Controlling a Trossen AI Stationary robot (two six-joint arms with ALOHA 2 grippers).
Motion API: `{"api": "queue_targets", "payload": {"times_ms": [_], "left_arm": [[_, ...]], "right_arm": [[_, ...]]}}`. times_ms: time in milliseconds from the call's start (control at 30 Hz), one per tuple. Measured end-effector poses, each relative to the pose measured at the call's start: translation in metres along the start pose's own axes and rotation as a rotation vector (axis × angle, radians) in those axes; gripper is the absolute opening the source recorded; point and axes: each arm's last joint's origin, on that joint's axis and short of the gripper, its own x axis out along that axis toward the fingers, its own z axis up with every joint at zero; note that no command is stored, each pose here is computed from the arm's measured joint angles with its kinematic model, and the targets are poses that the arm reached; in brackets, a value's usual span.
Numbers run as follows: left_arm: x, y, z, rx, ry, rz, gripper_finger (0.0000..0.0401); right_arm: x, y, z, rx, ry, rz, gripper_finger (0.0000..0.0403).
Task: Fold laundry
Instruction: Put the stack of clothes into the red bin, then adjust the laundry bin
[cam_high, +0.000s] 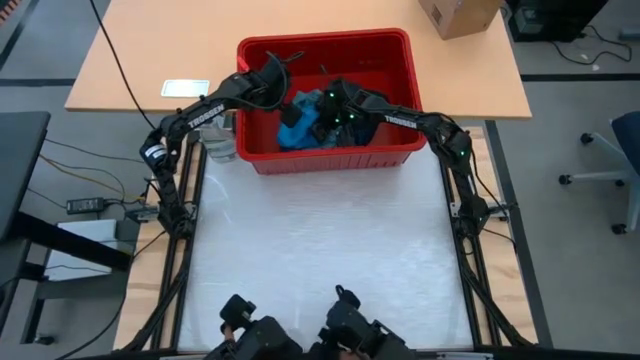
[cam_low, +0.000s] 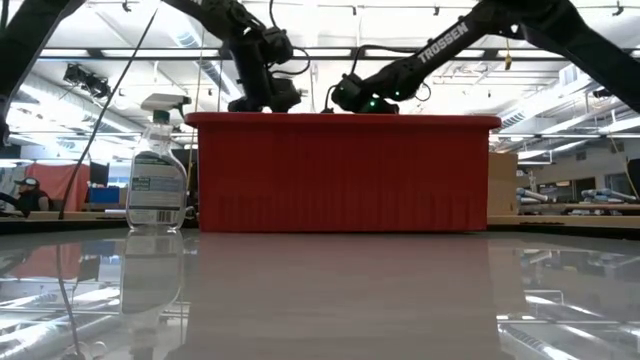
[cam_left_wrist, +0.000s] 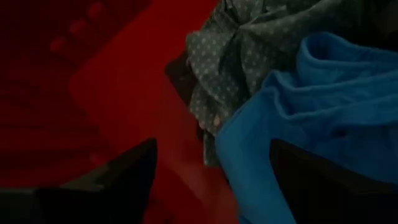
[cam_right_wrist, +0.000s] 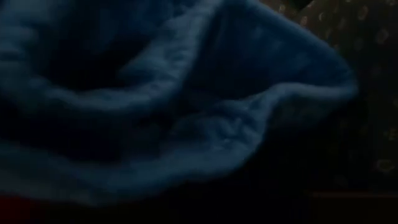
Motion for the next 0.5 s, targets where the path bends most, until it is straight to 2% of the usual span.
{"api": "queue_targets", "payload": {"times_ms": [67, 167, 333, 433, 500], "left_arm": [[-0.013, 0.001, 0.003, -0.024, -0.016, -0.003, 0.0314], [-0.043, 0.002, 0.013, -0.032, -0.109, -0.015, 0.0314], [-0.084, -0.006, 0.031, -0.017, -0.256, -0.055, 0.0314], [-0.09, -0.018, 0.032, 0.01, -0.282, -0.08, 0.0314], [-0.086, -0.026, 0.029, 0.025, -0.271, -0.092, 0.0314]], "right_arm": [[-0.006, -0.001, 0.001, 0.019, 0.006, 0.017, 0.007], [-0.026, -0.001, 0.012, 0.027, -0.034, 0.033, 0.0112], [-0.082, 0.001, 0.049, 0.02, -0.293, 0.075, 0.0171], [-0.112, -0.003, 0.065, 0.01, -0.417, 0.14, 0.0198], [-0.125, -0.008, 0.068, 0.053, -0.428, 0.17, 0.021]]}}
